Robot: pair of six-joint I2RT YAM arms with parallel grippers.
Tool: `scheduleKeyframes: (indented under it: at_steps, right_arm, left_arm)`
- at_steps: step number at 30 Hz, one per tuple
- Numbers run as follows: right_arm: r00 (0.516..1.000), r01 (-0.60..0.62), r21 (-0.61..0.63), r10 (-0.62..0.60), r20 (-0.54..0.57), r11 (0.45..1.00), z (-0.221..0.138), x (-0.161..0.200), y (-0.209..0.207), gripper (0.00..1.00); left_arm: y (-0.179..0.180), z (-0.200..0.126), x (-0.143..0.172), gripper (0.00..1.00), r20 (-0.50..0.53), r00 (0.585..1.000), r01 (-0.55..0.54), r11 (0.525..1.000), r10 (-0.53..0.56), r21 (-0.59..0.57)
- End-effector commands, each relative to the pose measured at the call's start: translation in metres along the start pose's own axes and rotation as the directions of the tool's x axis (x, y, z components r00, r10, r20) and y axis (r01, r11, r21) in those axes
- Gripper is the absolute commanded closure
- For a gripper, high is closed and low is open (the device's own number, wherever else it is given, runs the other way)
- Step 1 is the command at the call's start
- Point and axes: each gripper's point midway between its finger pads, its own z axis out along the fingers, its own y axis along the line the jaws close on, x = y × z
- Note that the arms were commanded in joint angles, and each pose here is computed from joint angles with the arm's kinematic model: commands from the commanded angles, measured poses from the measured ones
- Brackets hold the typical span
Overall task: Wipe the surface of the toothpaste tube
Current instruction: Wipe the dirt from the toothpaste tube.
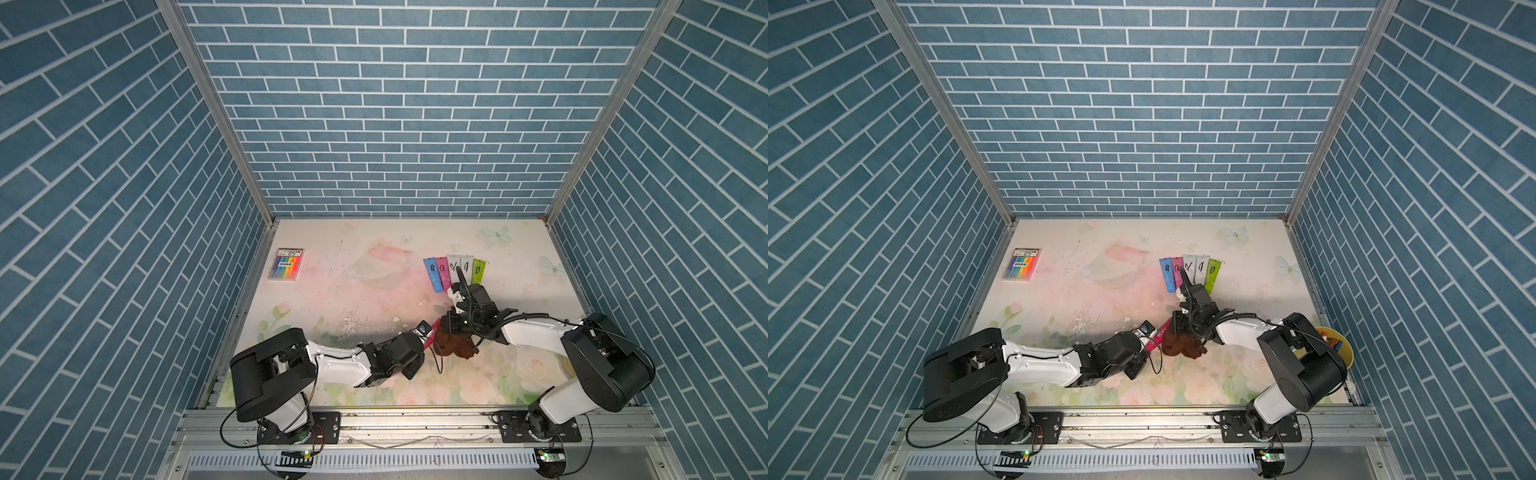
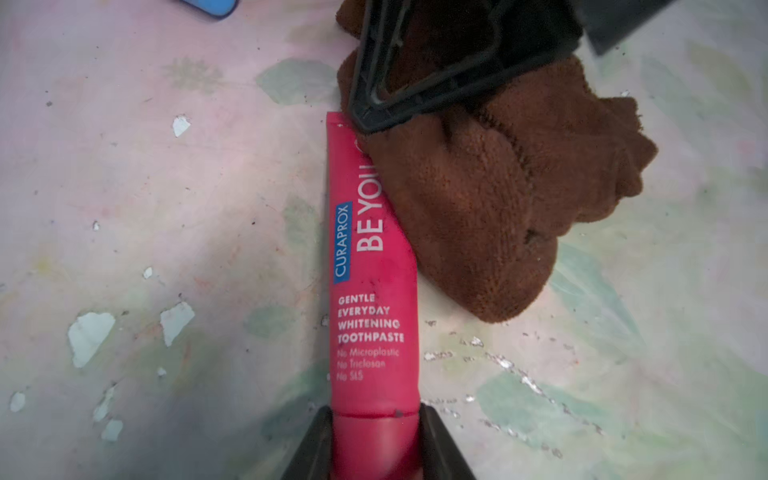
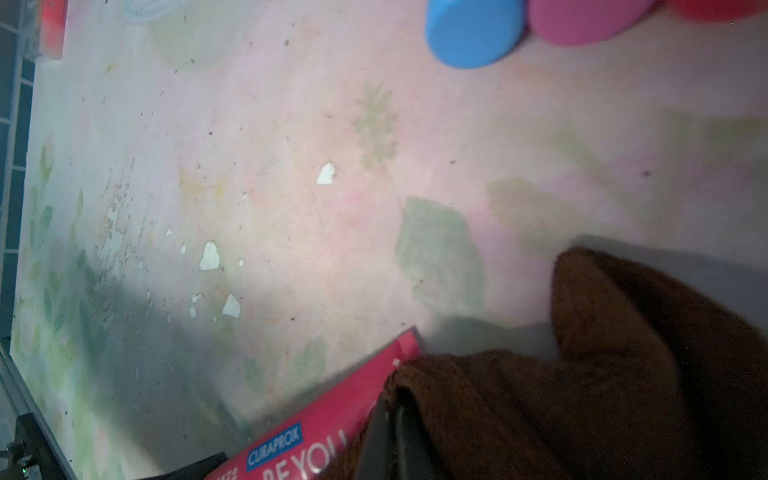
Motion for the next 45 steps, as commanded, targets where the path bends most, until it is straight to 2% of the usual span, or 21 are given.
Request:
scheduleKeyframes:
  at_steps: [1,6,10,13,16,19,23,27,31,39,43,45]
  right_arm:
    - [0.972,0.016,-0.101,-0.039,-0.231,0.995,0.005,0.068,0.031,1.0]
    - [0.964,-0.005,-0.197,-0.047,-0.262,0.98,0.007,0.084,0.052,1.0]
    - [0.965,0.001,-0.194,-0.053,-0.258,0.981,0.007,0.083,0.051,1.0]
    - [0.969,-0.008,-0.127,-0.023,-0.245,0.992,0.007,0.074,0.032,1.0]
    - [0.975,-0.077,-0.048,0.065,-0.213,0.996,0.006,0.059,-0.004,1.0]
    - [0.977,-0.106,0.081,0.119,-0.175,0.991,0.0,0.048,-0.04,1.0]
    - [0.98,-0.109,0.148,0.131,-0.146,0.983,-0.004,0.038,-0.055,1.0]
    - [0.979,-0.09,0.051,0.097,-0.177,0.995,-0.001,0.041,-0.031,1.0]
    - [0.971,-0.028,-0.042,0.017,-0.237,0.999,0.002,0.058,0.008,1.0]
    - [0.941,0.009,-0.225,-0.085,-0.327,0.974,0.004,0.094,0.066,1.0]
    - [0.935,0.03,-0.261,-0.119,-0.335,0.965,0.004,0.099,0.078,1.0]
    - [0.942,0.044,-0.205,-0.11,-0.319,0.978,0.004,0.096,0.066,1.0]
  left_arm:
    - [-0.006,0.001,-0.013,0.94,0.039,0.999,-0.002,1.0,0.001,0.013]
    - [-0.006,0.001,-0.014,0.94,0.043,0.999,-0.002,1.0,0.002,0.012]
    - [-0.005,0.002,-0.012,0.94,0.039,0.999,-0.001,1.0,0.0,0.01]
    - [-0.006,0.001,-0.013,0.94,0.043,0.999,0.001,1.0,-0.001,0.012]
    - [-0.005,0.0,-0.014,0.94,0.047,0.999,0.004,1.0,-0.004,0.011]
    - [-0.005,0.0,-0.014,0.94,0.046,0.999,0.003,1.0,-0.003,0.012]
    - [-0.005,-0.001,-0.014,0.94,0.047,0.999,0.002,1.0,-0.003,0.012]
    - [-0.005,0.0,-0.013,0.94,0.045,0.999,0.0,1.0,0.0,0.012]
    - [-0.005,0.001,-0.013,0.94,0.041,0.999,0.0,1.0,0.0,0.01]
    - [-0.005,0.003,-0.012,0.95,0.036,0.999,-0.001,1.0,0.001,0.01]
    - [-0.006,0.003,-0.012,0.95,0.036,0.999,0.0,1.0,0.0,0.011]
    - [-0.006,0.003,-0.012,0.95,0.035,0.999,-0.001,1.0,0.0,0.01]
